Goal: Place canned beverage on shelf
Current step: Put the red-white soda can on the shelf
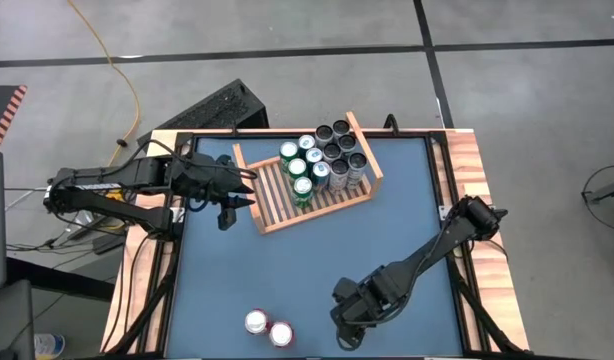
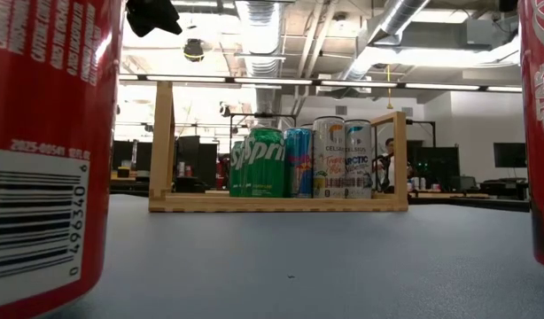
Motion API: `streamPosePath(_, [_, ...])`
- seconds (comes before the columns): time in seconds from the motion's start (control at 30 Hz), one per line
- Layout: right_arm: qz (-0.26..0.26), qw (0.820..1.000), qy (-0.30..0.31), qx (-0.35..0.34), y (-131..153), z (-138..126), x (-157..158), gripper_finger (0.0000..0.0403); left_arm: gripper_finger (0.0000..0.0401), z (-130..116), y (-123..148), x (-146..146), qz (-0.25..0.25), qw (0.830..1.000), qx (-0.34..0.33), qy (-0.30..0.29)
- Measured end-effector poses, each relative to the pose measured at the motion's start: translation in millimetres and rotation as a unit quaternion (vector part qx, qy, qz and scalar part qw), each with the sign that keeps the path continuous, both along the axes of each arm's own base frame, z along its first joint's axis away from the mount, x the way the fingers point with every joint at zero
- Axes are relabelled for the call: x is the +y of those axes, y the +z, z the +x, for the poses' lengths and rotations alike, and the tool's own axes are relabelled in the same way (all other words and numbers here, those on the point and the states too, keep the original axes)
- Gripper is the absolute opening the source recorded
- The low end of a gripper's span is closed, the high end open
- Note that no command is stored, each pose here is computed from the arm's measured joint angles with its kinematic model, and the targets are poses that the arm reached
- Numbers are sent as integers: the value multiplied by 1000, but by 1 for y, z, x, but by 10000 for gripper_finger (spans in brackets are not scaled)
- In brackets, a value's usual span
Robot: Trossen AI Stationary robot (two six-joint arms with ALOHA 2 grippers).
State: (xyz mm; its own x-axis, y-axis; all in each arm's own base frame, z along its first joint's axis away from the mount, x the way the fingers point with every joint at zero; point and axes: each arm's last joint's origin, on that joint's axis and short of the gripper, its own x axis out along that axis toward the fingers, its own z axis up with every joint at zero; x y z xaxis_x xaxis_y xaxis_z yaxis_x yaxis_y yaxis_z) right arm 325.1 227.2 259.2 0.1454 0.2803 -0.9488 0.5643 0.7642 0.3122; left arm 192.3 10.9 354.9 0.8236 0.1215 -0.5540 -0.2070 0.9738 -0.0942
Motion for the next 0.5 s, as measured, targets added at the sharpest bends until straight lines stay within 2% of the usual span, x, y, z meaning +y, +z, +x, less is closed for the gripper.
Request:
streamPosePath(0.3, [-13, 1000, 5, -23, 1, 8, -9, 311, 123, 0, 0, 0, -1, 1000, 0, 0])
streamPosePath(0.5, [-45, 999, -12, -14, 2, -3, -2, 311, 123, 0, 0, 0, -1, 1000, 0, 0])
